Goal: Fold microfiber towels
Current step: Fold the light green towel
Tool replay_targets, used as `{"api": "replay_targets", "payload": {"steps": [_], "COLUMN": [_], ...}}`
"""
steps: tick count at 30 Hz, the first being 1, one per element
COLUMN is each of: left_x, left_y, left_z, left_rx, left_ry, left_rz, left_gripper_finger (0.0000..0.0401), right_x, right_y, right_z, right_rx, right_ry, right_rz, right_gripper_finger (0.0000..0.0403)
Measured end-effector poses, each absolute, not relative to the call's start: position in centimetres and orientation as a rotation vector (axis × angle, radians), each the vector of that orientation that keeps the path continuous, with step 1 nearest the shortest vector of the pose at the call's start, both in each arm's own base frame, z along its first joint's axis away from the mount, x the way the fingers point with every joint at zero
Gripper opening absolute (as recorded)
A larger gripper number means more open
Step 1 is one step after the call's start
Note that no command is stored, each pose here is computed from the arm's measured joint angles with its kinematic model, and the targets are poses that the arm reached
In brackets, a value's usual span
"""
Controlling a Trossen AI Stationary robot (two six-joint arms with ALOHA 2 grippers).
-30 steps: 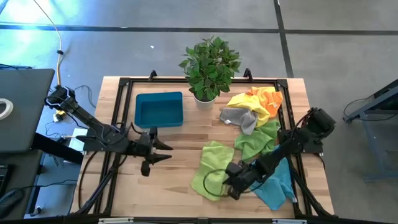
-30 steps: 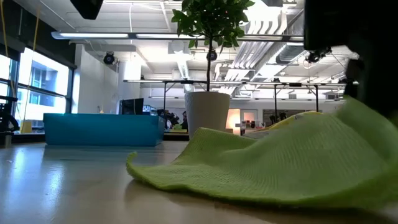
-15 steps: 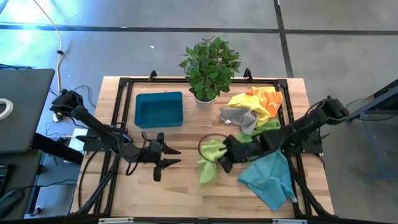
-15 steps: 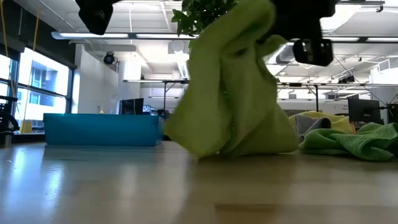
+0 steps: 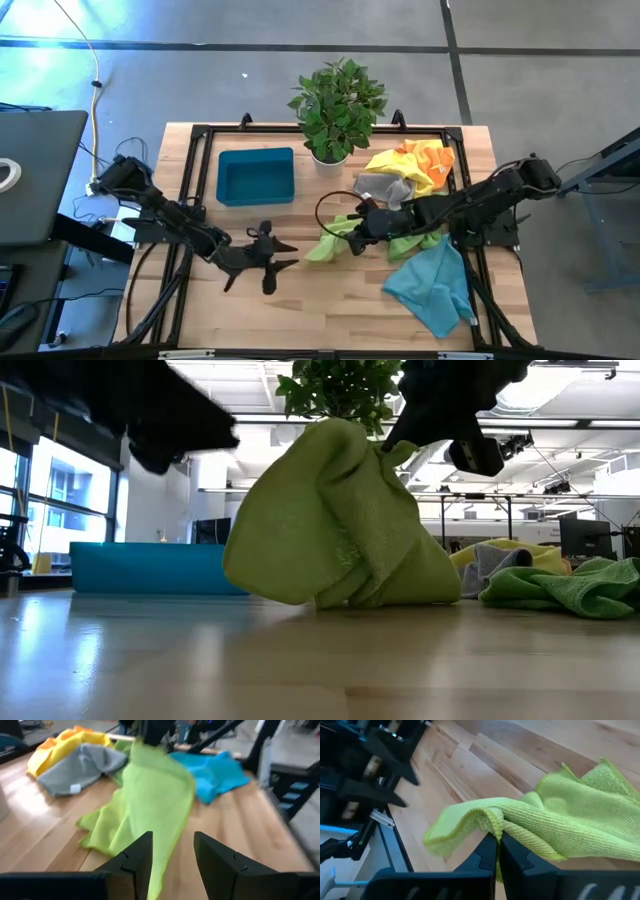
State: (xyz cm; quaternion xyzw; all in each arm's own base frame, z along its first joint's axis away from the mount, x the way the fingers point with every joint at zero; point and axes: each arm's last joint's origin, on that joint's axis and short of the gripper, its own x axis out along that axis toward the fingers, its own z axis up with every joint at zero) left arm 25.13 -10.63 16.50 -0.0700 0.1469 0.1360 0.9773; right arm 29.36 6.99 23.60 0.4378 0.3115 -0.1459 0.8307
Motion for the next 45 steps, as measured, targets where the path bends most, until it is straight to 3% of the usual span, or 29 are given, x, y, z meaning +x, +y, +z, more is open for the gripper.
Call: {"api": "replay_targets", "payload": {"steps": [18,35,38,43,45], "left_x": [26.8,27.2,28.1,29.4,29.8], "left_y": [-10.1,-10.0,-10.3,-10.4,-10.4], "left_z": [13.3,9.2,9.4,9.8,10.0], "left_rx": [-0.132,-0.176,-0.174,-0.158,-0.180], "left_ry": [0.356,0.447,0.433,0.416,0.405], "left_rz": [0.214,0.339,0.337,0.336,0.340], "left_gripper_finger": [0.0133,0.0129,0.0108,0.0020,0.0008], "right_x": [29.4,29.4,29.4,29.4,29.4], "right_y": [7.0,6.9,6.9,6.9,6.9], "right_z": [23.6,23.6,23.7,23.7,23.7], "right_rx": [0.926,0.931,0.921,0.917,0.910], "right_ry": [0.662,0.653,0.640,0.636,0.635], "right_rz": [-0.309,-0.318,-0.333,-0.336,-0.336], "right_gripper_finger": [0.0000,0.0000,0.0000,0.0000,0.0000]}}
